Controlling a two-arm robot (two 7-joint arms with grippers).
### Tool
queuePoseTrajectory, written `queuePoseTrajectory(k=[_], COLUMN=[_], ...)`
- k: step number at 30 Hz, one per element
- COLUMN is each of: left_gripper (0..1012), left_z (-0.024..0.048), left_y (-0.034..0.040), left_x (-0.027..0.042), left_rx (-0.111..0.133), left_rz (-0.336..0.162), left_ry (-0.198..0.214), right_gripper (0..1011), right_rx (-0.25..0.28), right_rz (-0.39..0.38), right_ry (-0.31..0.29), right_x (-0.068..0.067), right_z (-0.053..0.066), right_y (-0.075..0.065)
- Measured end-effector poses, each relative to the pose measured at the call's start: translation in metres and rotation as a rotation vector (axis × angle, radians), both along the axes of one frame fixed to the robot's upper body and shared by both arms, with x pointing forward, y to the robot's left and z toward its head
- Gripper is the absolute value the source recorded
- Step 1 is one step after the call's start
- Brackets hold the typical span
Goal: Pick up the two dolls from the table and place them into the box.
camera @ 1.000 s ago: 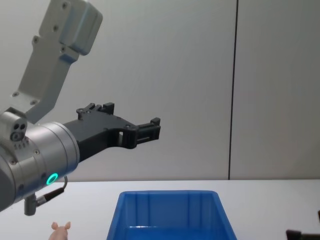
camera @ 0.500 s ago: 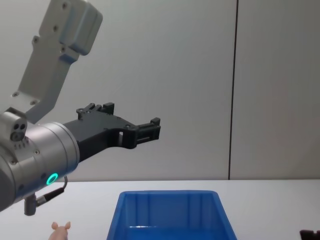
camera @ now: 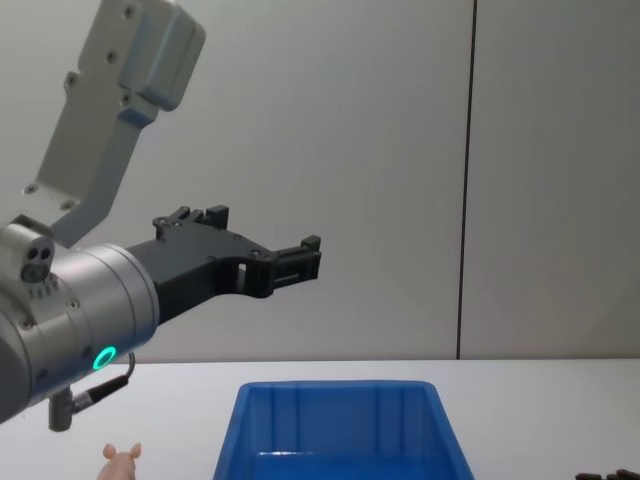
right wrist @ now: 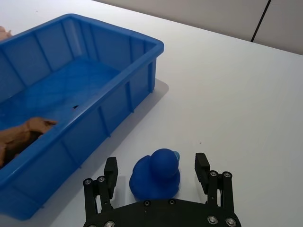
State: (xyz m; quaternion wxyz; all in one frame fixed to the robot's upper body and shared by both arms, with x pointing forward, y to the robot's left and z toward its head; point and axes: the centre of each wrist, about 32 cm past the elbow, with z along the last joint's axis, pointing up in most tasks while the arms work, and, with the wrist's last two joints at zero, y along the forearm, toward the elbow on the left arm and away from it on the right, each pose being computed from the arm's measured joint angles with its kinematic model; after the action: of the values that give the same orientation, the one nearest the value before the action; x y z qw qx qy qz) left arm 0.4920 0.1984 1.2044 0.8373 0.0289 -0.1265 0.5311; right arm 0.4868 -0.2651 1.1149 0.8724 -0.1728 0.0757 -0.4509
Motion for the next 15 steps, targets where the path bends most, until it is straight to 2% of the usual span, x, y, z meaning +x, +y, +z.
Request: queuePoseTrajectory(k=[8,14,15], left_gripper=[1001,1001,1001], left_z=[0.0000,0.0000,0.0000], left_y=[0.0000,0.0000,0.0000], left_x=[0.0000,0.0000,0.0000], left_rx=[0.000,0.000,0.000], left_rz=[0.000,0.000,0.000], left_ry=[0.000,0.000,0.000], right_gripper=[995,839,839], right_rx=[-0.006,-0.008,-0.009], right_rz=[-0.014,-0.020,-0.020], right_ry=[0.005,0.007,0.007], right_x=[0.0073,0.0102,0.0104], right_z=[-0.0057,-0.0081,-0.0083], right_y=[0.0052,0.0070,0.0072])
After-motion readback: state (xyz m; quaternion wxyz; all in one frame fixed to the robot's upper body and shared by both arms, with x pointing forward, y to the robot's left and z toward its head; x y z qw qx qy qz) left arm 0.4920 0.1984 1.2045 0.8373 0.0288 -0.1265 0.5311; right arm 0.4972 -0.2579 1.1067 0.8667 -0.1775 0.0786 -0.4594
